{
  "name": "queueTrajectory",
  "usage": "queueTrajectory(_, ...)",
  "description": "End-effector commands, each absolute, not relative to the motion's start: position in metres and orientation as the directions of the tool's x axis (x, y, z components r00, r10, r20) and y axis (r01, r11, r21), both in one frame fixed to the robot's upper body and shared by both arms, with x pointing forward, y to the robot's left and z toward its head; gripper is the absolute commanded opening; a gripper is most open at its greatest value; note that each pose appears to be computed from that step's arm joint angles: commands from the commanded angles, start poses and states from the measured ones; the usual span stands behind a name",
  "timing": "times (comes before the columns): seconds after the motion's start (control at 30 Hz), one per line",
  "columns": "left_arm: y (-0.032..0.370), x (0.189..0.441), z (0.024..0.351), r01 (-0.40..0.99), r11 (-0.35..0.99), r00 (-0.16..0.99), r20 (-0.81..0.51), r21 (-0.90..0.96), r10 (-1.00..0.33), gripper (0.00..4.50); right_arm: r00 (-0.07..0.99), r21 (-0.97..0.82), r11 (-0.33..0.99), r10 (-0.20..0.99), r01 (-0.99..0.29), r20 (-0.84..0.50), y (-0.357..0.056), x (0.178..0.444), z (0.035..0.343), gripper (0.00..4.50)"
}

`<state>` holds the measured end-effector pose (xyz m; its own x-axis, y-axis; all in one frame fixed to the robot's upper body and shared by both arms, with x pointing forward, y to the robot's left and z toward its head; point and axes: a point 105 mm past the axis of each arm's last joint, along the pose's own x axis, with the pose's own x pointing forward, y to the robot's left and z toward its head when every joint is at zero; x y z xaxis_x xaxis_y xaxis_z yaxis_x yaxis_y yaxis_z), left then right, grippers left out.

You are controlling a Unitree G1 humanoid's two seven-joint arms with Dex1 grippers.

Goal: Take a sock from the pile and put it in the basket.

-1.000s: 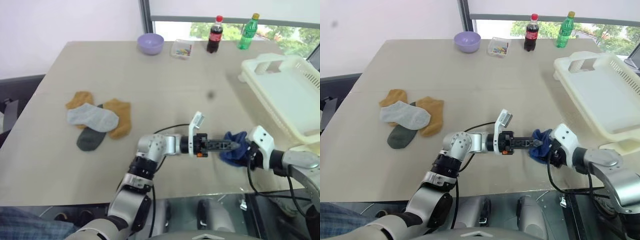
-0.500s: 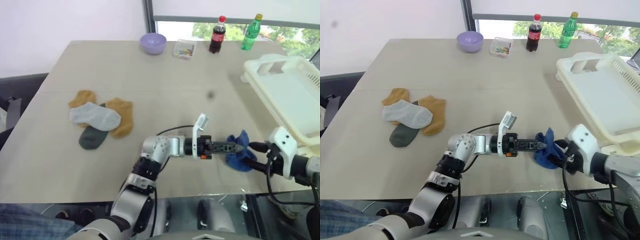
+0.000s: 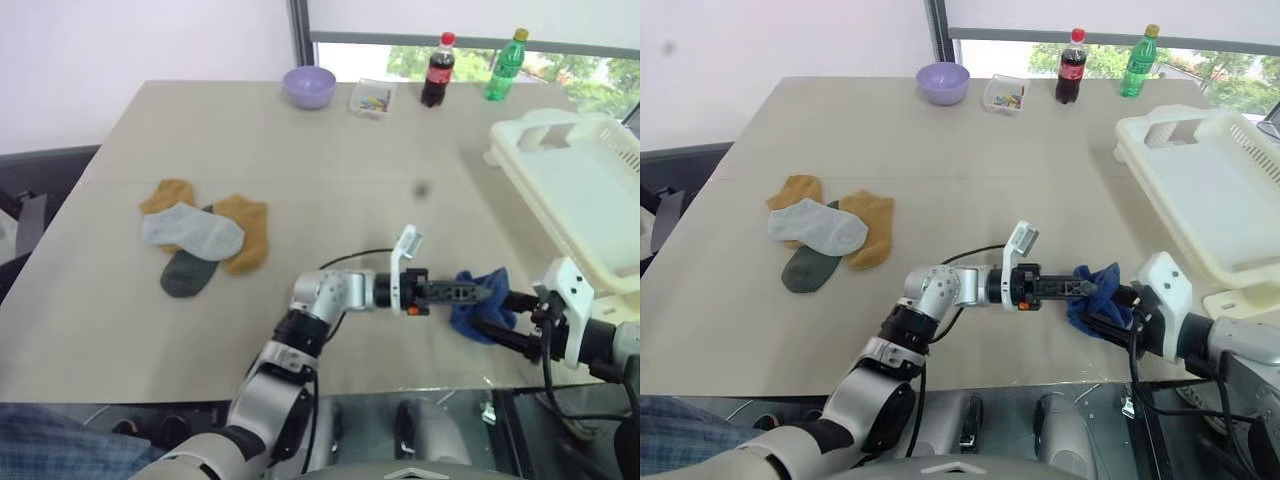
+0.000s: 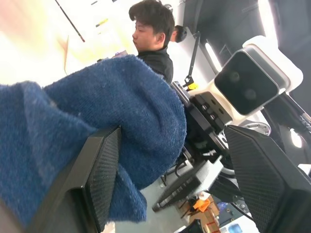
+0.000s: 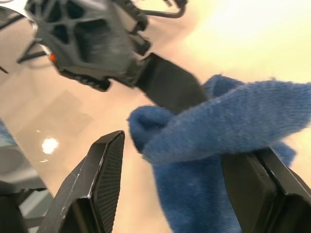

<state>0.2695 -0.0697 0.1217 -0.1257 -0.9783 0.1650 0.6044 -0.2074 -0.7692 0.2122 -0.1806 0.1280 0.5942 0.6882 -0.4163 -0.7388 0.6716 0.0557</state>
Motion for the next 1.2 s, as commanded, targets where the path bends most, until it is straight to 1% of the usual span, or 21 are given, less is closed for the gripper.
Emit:
queueTrajectory(0.03, -0.077, 0.268, 0.131, 0.619, -0.247, -0.151, 0.196, -0.745, -0.969, 3.63, 0.631, 0.038, 0.697, 0.669, -0.716, -0.393, -0.191, 0.210, 0.137, 3.10)
queueTrajectory(0.13, -0.078, 0.268, 0.130, 0.617, -0.244, -0.150, 0.193, -0.748, -0.970, 3.63, 0.658, 0.028, 0.722, 0.645, -0.691, -0.389, -0.203, 0.206, 0.143, 3.10)
queueTrajectory(0.33, -0.080, 0.265, 0.125, 0.615, -0.237, -0.164, 0.173, -0.752, -0.971, 3.63, 0.719, -0.005, 0.752, 0.629, -0.659, -0.296, -0.218, 0.209, 0.173, 3.10)
queueTrajectory(0.43, -0.081, 0.267, 0.123, 0.614, -0.227, -0.155, 0.166, -0.756, -0.974, 3.63, 0.710, 0.000, 0.731, 0.663, -0.683, -0.238, -0.209, 0.211, 0.181, 3.10)
queueTrajectory(0.5, -0.081, 0.268, 0.123, 0.615, -0.222, -0.150, 0.164, -0.757, -0.975, 3.63, 0.686, 0.015, 0.709, 0.687, -0.705, -0.241, -0.201, 0.210, 0.177, 3.10)
queueTrajectory(0.57, -0.082, 0.270, 0.122, 0.614, -0.218, -0.141, 0.166, -0.759, -0.976, 3.63, 0.661, 0.030, 0.692, 0.700, -0.721, -0.270, -0.195, 0.209, 0.167, 3.10)
queueTrajectory(0.67, -0.082, 0.271, 0.122, 0.611, -0.215, -0.131, 0.171, -0.762, -0.977, 3.63, 0.666, 0.077, 0.720, 0.672, -0.690, -0.324, -0.196, 0.214, 0.142, 3.10)
queueTrajectory(0.8, -0.081, 0.272, 0.124, 0.615, -0.221, -0.124, 0.183, -0.757, -0.975, 3.63, 0.670, 0.108, 0.750, 0.638, -0.652, -0.379, -0.202, 0.217, 0.119, 3.10)
queueTrajectory(0.9, -0.080, 0.274, 0.126, 0.613, -0.229, -0.111, 0.204, -0.756, -0.973, 3.63, 0.661, 0.132, 0.739, 0.655, -0.660, -0.366, -0.196, 0.217, 0.117, 3.10)
queueTrajectory(1.07, -0.078, 0.276, 0.127, 0.611, -0.228, -0.102, 0.211, -0.758, -0.972, 3.63, 0.662, 0.180, 0.719, 0.691, -0.671, -0.291, -0.184, 0.219, 0.126, 3.10)
queueTrajectory(1.2, -0.079, 0.277, 0.128, 0.614, -0.231, -0.093, 0.221, -0.755, -0.971, 3.63, 0.656, 0.169, 0.726, 0.678, -0.666, -0.331, -0.181, 0.219, 0.117, 3.10)
